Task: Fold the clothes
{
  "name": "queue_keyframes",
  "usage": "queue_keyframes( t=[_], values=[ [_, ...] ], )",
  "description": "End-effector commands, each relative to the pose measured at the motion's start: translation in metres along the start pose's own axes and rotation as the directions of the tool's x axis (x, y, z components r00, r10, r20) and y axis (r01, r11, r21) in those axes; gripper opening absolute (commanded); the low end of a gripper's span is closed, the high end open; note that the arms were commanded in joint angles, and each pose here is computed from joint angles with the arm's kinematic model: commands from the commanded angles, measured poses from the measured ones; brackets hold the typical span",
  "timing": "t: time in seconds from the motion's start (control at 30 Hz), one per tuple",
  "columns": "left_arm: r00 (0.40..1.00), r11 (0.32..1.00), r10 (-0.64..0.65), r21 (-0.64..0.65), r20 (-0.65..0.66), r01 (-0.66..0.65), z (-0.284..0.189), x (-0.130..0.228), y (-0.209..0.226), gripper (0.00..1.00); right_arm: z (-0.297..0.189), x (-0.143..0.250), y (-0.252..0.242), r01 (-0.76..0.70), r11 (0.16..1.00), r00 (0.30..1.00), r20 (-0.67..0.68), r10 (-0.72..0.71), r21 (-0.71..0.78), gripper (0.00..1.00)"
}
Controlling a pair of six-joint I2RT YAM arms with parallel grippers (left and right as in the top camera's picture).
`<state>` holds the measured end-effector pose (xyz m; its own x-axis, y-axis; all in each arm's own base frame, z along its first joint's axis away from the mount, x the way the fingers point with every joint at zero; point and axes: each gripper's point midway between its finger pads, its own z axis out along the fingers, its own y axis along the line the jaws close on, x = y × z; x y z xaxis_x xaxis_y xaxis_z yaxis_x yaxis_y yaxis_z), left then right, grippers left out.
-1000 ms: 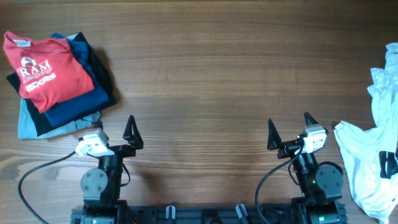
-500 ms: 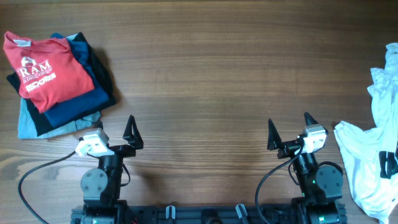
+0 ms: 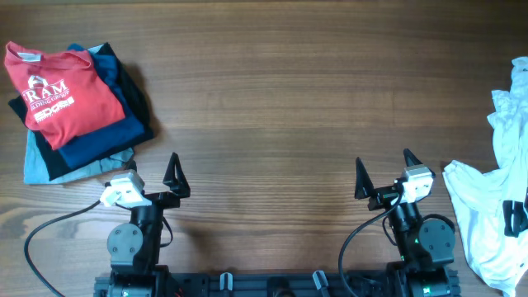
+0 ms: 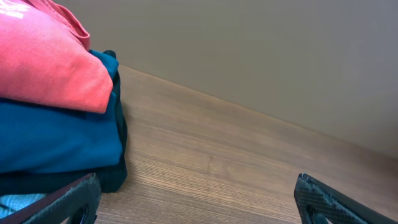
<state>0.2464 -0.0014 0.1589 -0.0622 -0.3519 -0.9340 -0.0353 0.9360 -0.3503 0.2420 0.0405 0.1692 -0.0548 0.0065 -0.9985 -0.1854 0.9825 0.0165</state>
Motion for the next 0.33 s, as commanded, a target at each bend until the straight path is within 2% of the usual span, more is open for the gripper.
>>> queue_keyframes(
  t=[0.0,0.3],
  values=[
    [1.000,1.000,-0.002,0.008,0.003,0.002,-0.0003,0.0004,-0.0012,1.00,-0.0012,-0.0054,0.0012,0.013,1.000,1.000,0.019,-0.013,-0.009,1.00],
    [1.000,1.000,-0.002,0.008,0.003,0.002,-0.0003,0.0003,-0.0012,1.00,-0.0012,-0.0054,0.0012,0.013,1.000,1.000,0.019,-0.013,-0.009,1.00]
  ],
)
